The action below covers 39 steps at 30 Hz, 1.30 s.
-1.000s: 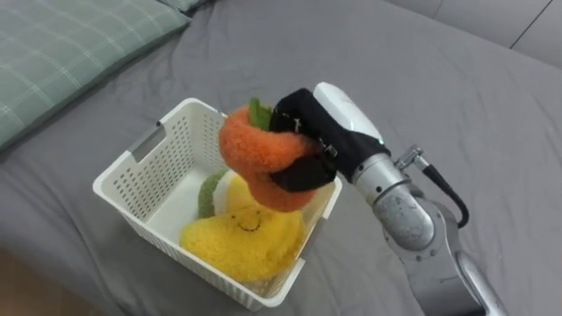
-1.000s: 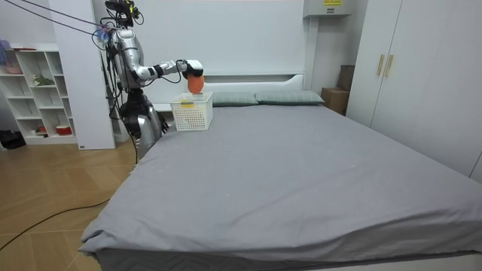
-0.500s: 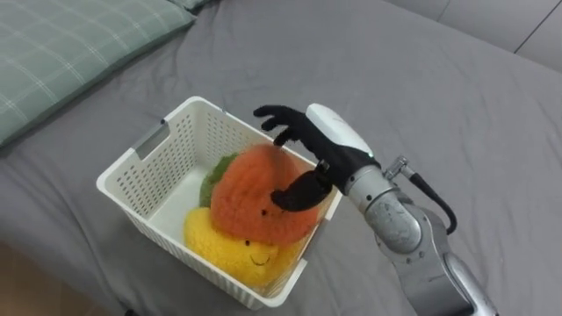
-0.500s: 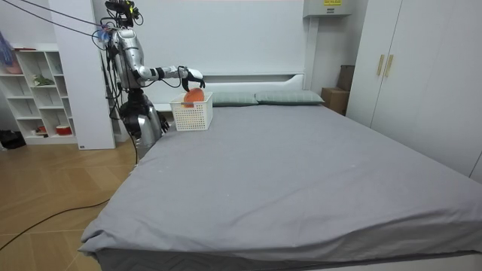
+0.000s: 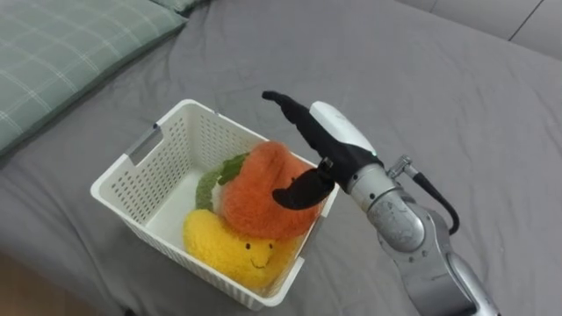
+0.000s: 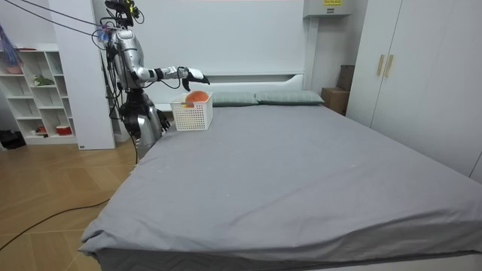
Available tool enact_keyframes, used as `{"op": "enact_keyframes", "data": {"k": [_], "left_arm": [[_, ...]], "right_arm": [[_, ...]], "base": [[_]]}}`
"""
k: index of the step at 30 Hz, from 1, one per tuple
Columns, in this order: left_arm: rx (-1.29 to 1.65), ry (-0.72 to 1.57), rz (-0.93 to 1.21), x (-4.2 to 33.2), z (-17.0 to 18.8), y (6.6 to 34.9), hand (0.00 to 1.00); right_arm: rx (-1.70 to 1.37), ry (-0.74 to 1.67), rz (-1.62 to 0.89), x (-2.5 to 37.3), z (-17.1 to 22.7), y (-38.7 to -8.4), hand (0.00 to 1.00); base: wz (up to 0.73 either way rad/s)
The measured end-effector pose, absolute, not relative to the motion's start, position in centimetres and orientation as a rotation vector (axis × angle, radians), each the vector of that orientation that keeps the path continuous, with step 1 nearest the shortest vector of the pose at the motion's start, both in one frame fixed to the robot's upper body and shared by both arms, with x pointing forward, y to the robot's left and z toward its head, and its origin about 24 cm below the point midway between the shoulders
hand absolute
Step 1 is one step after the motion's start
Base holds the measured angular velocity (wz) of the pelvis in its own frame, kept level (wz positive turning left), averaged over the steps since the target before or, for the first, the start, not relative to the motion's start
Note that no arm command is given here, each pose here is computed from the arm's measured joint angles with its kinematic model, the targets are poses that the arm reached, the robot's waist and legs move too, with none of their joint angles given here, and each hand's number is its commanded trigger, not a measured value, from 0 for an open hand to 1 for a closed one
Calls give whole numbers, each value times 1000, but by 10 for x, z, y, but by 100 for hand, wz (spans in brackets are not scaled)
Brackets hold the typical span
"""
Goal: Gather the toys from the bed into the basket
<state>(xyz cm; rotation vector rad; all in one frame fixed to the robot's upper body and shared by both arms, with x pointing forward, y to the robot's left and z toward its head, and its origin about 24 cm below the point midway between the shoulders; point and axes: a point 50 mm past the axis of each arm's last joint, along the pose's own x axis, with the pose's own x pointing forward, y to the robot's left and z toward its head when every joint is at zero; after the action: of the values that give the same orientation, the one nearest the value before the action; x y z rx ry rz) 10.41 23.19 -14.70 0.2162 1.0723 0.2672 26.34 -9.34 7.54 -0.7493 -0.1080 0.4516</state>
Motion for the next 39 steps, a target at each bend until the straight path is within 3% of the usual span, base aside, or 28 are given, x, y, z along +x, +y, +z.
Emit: {"op": "enact_keyframes", "data": {"k": [18, 25, 39], "left_arm": [[182, 1126, 344, 84, -152, 235, 0], [161, 1161, 407, 67, -155, 240, 0], [199, 1255, 490, 32, -158, 247, 0]], "right_arm": [[-541, -137, 73, 260, 79, -159, 0], [-485, -55, -117, 241, 64, -204, 0], [-358, 185, -378, 207, 16, -261, 0]], "base": [[-8], [-10], [-19]]}}
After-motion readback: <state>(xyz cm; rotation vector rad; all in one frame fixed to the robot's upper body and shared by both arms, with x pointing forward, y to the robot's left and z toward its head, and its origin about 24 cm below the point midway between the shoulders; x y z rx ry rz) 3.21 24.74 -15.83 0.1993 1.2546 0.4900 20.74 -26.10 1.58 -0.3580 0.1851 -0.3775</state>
